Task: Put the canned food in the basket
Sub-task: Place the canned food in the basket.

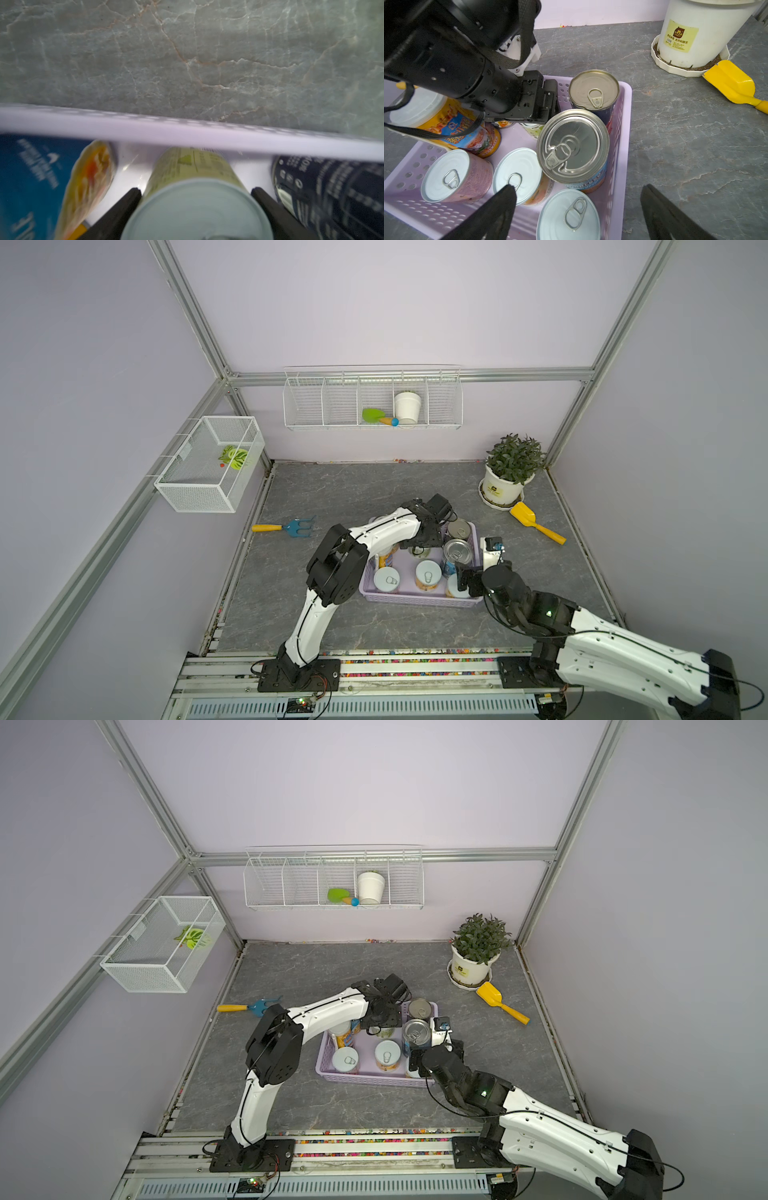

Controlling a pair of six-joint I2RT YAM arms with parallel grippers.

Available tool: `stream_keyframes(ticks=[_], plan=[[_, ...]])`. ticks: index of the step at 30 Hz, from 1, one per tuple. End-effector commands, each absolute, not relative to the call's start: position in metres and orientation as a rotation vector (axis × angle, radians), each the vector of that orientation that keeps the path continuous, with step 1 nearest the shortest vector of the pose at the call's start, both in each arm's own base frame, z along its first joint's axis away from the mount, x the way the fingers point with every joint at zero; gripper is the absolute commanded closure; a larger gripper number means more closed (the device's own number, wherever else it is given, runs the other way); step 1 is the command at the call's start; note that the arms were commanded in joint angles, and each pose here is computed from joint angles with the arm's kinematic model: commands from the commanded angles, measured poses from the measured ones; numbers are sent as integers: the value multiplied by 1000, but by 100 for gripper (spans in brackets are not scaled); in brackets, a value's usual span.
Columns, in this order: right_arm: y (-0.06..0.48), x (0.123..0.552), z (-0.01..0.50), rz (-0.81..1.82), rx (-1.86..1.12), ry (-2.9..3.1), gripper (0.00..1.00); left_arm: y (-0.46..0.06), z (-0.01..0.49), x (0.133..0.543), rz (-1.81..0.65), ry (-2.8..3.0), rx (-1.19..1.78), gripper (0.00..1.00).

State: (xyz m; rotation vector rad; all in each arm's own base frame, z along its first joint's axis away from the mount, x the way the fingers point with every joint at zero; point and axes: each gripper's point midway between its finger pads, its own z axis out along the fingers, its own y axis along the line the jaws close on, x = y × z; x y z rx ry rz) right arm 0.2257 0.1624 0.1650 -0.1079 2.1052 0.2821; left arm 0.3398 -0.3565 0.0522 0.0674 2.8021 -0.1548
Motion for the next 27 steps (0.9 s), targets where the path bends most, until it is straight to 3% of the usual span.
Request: stream_keyframes(ticks=[1,7,19,27], plan=[[159,225,169,301,-70,2098,2,-354,59,356,-149,2769,60,12],[152,225,183,278,-53,2081,2,-363,100,360,-279,2681,111,1],[132,226,200,209,-19,2034,2,-334,240,350,-485,2315,127,0],[107,224,210,131,40,1982,2,-242,313,327,-412,1979,-59,0]])
